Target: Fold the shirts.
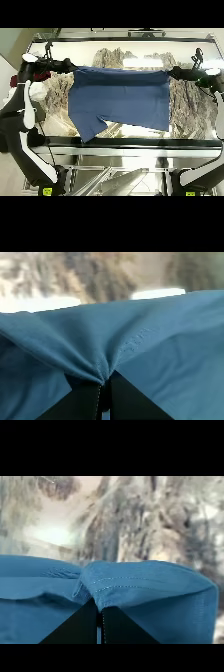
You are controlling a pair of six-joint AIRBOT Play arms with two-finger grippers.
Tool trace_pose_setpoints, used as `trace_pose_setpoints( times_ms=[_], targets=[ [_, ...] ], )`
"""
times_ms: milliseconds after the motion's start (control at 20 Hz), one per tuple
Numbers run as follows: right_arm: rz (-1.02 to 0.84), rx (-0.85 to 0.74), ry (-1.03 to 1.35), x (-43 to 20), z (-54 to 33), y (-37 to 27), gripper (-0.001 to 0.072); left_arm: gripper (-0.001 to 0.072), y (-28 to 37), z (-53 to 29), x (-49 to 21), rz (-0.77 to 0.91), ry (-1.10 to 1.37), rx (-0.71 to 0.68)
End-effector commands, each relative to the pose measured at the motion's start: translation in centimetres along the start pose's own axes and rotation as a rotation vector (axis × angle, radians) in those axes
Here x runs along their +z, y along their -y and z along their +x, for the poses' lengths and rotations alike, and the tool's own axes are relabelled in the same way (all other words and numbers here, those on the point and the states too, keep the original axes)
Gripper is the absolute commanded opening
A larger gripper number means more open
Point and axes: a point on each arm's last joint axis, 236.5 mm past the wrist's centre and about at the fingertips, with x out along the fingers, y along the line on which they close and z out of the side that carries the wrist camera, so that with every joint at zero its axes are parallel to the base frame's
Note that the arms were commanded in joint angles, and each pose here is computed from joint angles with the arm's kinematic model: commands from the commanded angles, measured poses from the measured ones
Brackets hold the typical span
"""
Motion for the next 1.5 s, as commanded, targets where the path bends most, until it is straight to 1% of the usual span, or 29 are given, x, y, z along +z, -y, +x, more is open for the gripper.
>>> trace_pose_setpoints(
  times_ms=[0,150,300,500,550,650,700,750,800,850,900,950,1050,1150,1200,1350,1450],
  targets=[
    [-0.027,-0.119,-0.079,-1.3,0.8,3.3,0.0016,0.0017,-3.4,2.3,-0.6,0.034,-0.041,0.177],
    [-0.097,-0.219,-0.212,-4.4,0.6,5.8,0.0016,0.0017,-5.6,4.4,-3.4,0.047,-0.105,0.259],
    [-0.11,-0.239,-0.265,-6.0,1.4,6.7,0.0016,0.0016,-7.2,5.5,-3.6,0.109,-0.1,0.38],
    [-0.191,-0.34,-0.361,-8.1,1.6,8.2,0.0017,0.0016,-8.6,4.9,-3.7,0.215,-0.145,0.545],
    [-0.209,-0.347,-0.365,-8.2,1.8,8.0,0.0017,0.0016,-8.7,4.5,-3.7,0.232,-0.157,0.566],
    [-0.222,-0.341,-0.368,-8.3,2.2,7.3,0.0018,0.0019,-7.8,4.5,-3.6,0.238,-0.166,0.554],
    [-0.225,-0.334,-0.371,-8.4,2.4,6.9,0.0062,0.0022,-7.4,4.3,-3.4,0.235,-0.167,0.547],
    [-0.22,-0.329,-0.379,-8.4,2.2,6.5,0.0284,0.0161,-6.7,3.9,-3.3,0.232,-0.177,0.538],
    [-0.211,-0.324,-0.388,-8.2,1.7,5.9,0.0417,0.0389,-5.7,3.2,-3.1,0.226,-0.188,0.522],
    [-0.206,-0.317,-0.397,-7.6,0.5,5.1,0.0418,0.0596,-4.8,2.3,-3.0,0.226,-0.201,0.517],
    [-0.207,-0.312,-0.397,-6.8,-1.1,4.3,0.0418,0.0705,-4.1,0.4,-2.8,0.226,-0.209,0.527],
    [-0.205,-0.312,-0.394,-6.1,-2.8,3.7,0.0417,0.0693,-3.6,-1.4,-2.9,0.215,-0.212,0.53],
    [-0.168,-0.31,-0.437,-6.3,-6.6,3.5,0.0417,0.0692,-3.9,-4.7,-4.8,0.166,-0.255,0.543],
    [-0.089,-0.285,-0.522,-9.0,-9.7,4.5,0.0417,0.0692,-5.3,-7.5,-8.9,0.08,-0.351,0.547],
    [-0.028,-0.248,-0.55,-10.8,-10.7,4.9,0.0417,0.0692,-5.9,-8.4,-11.2,0.029,-0.398,0.539],
    [0.145,-0.122,-0.562,-16.0,-13.5,5.0,0.0412,0.0693,-5.4,-9.5,-19.1,-0.14,-0.505,0.376],
    [0.243,-0.103,-0.501,-18.6,-15.0,6.0,0.0412,0.0692,-5.6,-9.8,-23.3,-0.237,-0.534,0.324]
  ],
)
